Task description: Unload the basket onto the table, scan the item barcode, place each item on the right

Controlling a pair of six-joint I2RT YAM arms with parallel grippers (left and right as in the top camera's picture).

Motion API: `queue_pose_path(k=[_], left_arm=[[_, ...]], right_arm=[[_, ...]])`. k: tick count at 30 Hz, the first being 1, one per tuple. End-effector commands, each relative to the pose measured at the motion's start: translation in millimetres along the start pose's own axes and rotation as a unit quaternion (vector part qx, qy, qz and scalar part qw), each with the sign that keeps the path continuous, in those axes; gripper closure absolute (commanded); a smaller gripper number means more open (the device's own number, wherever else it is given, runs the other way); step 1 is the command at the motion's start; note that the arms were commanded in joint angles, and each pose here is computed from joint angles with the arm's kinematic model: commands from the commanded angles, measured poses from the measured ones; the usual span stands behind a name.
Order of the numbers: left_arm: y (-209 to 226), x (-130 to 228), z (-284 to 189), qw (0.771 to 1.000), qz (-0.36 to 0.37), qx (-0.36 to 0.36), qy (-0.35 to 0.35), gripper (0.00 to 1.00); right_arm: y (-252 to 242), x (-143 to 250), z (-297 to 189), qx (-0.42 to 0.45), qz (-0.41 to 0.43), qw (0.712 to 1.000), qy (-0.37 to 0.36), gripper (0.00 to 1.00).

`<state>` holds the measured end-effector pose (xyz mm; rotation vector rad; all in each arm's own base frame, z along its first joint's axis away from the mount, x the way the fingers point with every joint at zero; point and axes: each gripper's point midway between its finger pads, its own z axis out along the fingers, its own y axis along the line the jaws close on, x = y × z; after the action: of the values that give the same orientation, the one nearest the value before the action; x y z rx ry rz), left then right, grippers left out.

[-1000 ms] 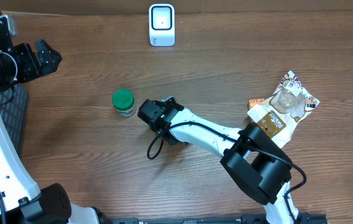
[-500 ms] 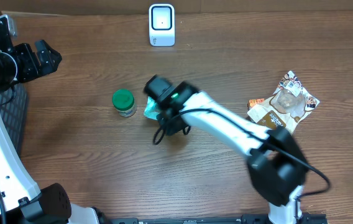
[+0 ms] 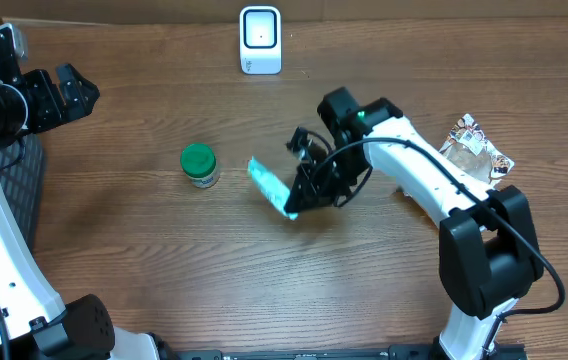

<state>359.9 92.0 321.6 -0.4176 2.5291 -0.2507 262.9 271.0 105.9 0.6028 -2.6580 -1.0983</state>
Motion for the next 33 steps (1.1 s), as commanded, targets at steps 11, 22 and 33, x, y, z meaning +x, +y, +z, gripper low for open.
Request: queue_pose_path(k=[11,22,33], left_arm=[[-4.2,-3.0,-6.0,1.000,0.014,0.005,-0.010,0.00],[-4.2,-3.0,-6.0,1.000,0.014,0.005,-0.010,0.00],[-4.2,-3.0,-6.0,1.000,0.014,0.005,-0.010,0.00]], right_arm=[[-3.5,14.6,51.5,-0.019,-0.024,0.999,0.032,0.96],[-48.2,6.9,67.6,0.061,0.031,0.997,0.033,0.96],[-103.7,-18.7,28.8,0.119,0.093,0.988,-0.036,0.39]])
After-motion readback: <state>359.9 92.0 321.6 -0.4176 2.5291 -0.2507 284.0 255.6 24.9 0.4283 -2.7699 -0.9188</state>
